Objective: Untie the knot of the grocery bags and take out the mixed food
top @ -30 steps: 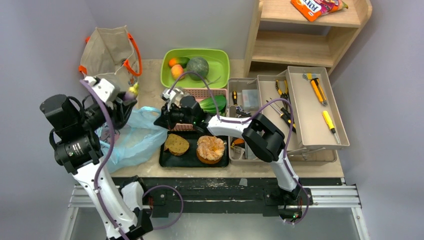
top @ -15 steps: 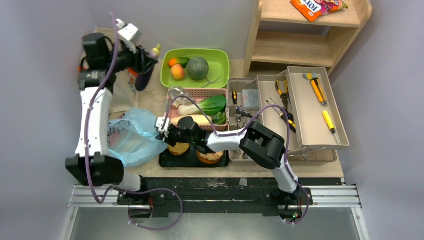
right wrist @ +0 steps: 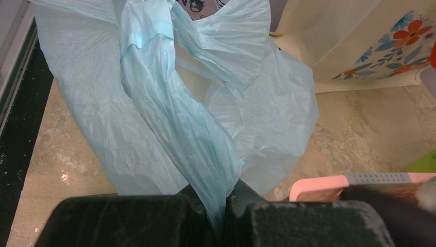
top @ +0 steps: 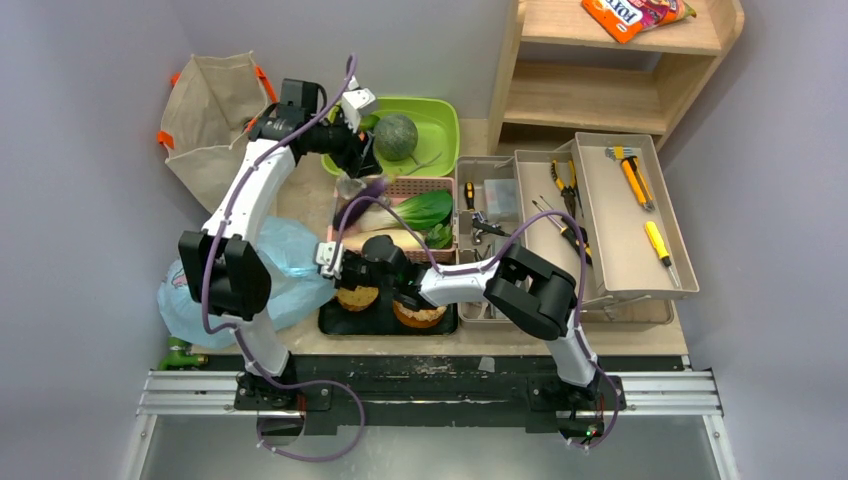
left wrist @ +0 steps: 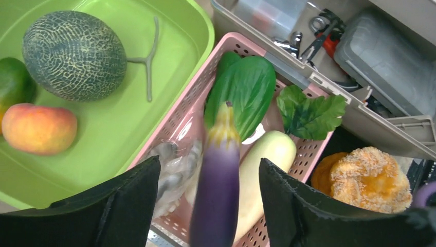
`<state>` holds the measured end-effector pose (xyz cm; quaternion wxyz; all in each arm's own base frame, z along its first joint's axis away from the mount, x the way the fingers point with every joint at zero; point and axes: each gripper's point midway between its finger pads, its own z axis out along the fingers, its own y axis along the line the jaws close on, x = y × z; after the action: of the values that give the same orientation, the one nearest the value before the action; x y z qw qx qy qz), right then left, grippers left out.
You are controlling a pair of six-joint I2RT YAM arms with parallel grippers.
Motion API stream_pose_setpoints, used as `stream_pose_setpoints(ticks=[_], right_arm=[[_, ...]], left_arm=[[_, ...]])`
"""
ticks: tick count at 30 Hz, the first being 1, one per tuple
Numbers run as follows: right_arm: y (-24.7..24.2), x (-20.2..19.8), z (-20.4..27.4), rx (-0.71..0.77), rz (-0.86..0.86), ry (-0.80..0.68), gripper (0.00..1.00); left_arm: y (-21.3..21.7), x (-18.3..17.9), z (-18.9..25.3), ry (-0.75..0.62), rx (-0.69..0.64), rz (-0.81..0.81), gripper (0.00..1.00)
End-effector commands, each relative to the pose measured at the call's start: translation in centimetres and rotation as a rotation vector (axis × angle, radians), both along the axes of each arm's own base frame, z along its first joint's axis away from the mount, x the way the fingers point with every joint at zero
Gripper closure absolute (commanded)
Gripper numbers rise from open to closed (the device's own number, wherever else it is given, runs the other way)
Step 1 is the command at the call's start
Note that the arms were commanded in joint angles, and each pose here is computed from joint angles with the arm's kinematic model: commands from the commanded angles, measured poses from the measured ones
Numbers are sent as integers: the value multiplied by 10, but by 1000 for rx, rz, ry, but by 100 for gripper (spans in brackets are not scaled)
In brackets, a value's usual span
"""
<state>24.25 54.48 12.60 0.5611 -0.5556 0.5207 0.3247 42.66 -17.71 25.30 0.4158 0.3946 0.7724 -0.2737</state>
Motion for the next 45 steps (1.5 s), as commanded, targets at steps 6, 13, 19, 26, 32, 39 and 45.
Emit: stream_pose_setpoints(ticks=[6,13,19,26,32,39,45], right_arm=[[2,8,47,102,-23,-26,100],[2,23,89,189,-73,16,100],[0,42,146,295,-114,41,100],[-6,51,216,428,-130,90,100],[-12,52,279,555,-127,132,100],[-38,59,340,701,-148,158,100],[-63,83,394,826,-205,131,100]], left_arm=[[29,3,92,-127,-29,114,14],[143,-18,123,-197,163,342,14],[252,-30,100,-168,440,526,14],[310,-17,60,-87,459,649,12],[340,5,26,-33,524,662,14],[349,15,0,41,531,625,34],[332,-10,-1,121,493,579,89]])
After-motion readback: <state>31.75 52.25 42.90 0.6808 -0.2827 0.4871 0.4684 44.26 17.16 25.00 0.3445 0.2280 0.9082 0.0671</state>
